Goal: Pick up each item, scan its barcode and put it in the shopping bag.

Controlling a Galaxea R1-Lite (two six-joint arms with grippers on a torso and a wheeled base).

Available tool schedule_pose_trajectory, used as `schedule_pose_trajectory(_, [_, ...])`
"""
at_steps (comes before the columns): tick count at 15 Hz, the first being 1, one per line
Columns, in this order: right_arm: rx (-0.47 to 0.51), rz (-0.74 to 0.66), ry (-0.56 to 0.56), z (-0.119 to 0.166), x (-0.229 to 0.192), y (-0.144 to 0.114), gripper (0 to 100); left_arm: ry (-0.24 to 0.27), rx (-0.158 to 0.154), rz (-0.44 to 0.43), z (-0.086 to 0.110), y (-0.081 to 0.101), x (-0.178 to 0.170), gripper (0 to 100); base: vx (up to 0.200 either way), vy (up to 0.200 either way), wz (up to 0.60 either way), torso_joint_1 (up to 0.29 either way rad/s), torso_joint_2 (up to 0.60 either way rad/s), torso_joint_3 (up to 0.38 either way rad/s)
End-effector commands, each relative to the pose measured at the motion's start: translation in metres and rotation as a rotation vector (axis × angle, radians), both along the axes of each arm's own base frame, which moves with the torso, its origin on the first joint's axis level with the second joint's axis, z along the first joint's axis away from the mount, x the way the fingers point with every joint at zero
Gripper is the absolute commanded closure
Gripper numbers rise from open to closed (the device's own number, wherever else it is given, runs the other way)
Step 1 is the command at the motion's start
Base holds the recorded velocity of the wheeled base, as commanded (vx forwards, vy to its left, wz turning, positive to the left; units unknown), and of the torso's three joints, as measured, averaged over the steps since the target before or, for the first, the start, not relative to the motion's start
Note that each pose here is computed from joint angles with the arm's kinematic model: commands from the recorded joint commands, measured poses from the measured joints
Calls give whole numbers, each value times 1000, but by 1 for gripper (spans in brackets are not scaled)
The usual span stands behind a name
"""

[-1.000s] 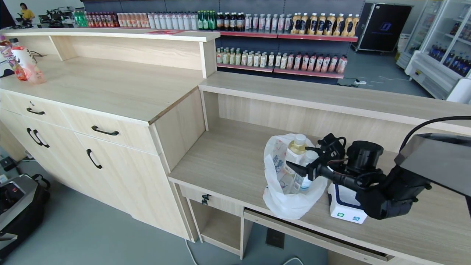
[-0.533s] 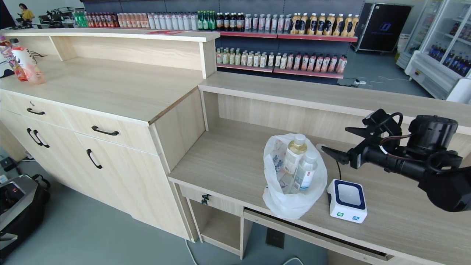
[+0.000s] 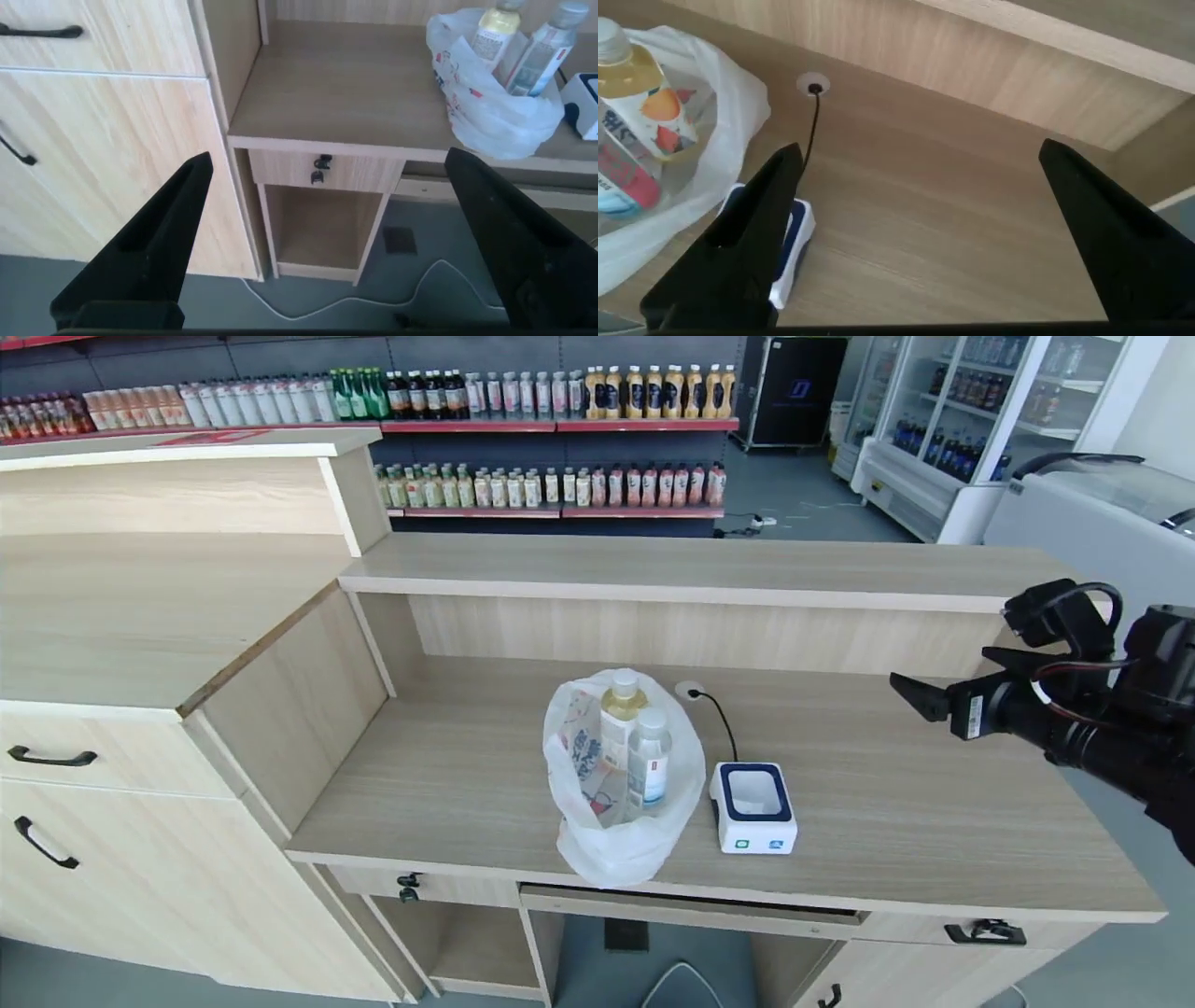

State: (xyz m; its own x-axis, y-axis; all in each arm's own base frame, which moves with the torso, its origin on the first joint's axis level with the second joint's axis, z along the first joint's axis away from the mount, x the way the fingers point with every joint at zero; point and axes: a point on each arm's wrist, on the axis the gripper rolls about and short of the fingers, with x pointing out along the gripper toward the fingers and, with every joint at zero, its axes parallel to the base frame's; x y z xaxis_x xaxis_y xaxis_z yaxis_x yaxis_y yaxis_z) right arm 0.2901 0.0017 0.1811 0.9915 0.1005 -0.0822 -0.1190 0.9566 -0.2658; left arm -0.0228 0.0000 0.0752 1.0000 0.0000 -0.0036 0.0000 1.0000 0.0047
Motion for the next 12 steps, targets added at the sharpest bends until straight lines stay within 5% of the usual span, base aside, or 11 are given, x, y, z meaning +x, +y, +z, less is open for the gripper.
schedule_pose_trajectory(1, [20, -55, -30, 10, -22, -1, 0, -1, 0, 0, 0, 0, 0, 0, 0, 0, -600, 7, 2, -2])
schedule_pose_trajectory(5, [200, -86, -40, 7, -71, -1, 0, -1, 0, 0, 0, 0, 0, 0, 0, 0, -150, -1, 1, 1])
schedule_pose_trajectory(8, [228, -175, -19, -14, -131, -3, 0, -1, 0, 0, 0, 0, 0, 0, 0, 0, 0, 0, 0, 0])
schedule_pose_trajectory(12, [238, -127, -47, -38, -205, 1, 0, -1, 0, 0, 0, 0, 0, 0, 0, 0, 0, 0, 0, 0])
